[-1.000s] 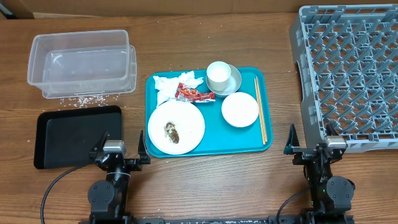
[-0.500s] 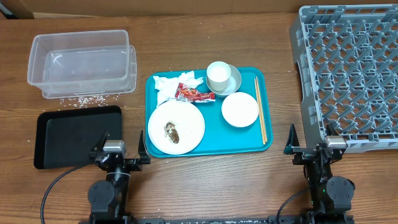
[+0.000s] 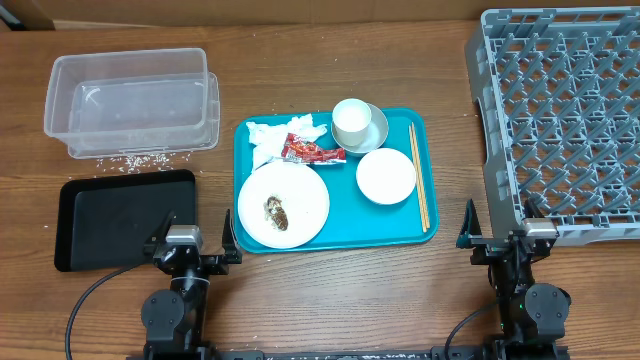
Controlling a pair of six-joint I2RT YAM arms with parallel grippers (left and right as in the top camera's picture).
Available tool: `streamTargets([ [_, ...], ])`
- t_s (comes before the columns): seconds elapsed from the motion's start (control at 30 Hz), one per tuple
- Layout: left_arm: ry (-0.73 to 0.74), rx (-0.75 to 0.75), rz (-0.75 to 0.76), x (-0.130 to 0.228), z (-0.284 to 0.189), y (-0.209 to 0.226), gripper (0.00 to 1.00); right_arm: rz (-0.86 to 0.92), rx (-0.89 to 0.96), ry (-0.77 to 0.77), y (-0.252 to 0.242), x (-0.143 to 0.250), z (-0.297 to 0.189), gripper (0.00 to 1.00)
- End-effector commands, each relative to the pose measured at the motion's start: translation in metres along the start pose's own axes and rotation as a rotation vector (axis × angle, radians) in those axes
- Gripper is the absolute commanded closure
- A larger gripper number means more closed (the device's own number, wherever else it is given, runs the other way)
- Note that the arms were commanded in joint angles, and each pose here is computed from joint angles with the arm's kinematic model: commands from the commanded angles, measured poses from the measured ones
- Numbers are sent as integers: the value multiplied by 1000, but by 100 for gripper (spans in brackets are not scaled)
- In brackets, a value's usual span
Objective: Sort waste into correct bins and load items into the dishwasher
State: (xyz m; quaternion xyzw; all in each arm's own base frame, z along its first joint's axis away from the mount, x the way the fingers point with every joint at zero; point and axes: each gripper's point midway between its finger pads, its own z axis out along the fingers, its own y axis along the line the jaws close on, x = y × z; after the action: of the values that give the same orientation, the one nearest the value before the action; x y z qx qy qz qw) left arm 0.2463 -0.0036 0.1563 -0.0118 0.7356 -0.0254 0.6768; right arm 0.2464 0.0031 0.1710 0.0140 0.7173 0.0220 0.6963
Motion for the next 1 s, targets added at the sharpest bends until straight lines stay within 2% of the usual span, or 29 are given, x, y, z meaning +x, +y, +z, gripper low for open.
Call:
streamTargets([
  [0.0,-4,-2,12,1,0,0,0,0,-3,-6,0,1,0,0],
  [0.07,-9,61,-61,-1,0,-11,0,0,-3,-6,0,1,0,0],
  [0.13,30,279,-316,-3,-7,-48,0,0,-3,-6,0,1,0,0],
  [0.23,199,578,-651,-2,-30,-97,0,0,-3,-7,0,1,0,0],
  [0.3,326,661,-858,0,-42,-113,0,0,-3,-6,0,1,0,0],
  [0.4,432,728,-990,-1,-53,-125,0,0,-3,-6,0,1,0,0],
  [0.47,432,814,-980,-12,-63,-133,0,0,-3,-6,0,1,0,0],
  [0.5,400,896,-928,-24,-72,-139,0,0,-3,-6,0,1,0,0],
  [0.63,194,1114,-754,-80,-107,-151,0,0,-3,-6,0,1,0,0],
  [0.77,170,1105,-755,-105,-114,-151,0,0,-3,-6,0,1,0,0],
  [0.97,219,995,-600,-130,-110,-151,0,0,-3,-6,0,1,0,0],
])
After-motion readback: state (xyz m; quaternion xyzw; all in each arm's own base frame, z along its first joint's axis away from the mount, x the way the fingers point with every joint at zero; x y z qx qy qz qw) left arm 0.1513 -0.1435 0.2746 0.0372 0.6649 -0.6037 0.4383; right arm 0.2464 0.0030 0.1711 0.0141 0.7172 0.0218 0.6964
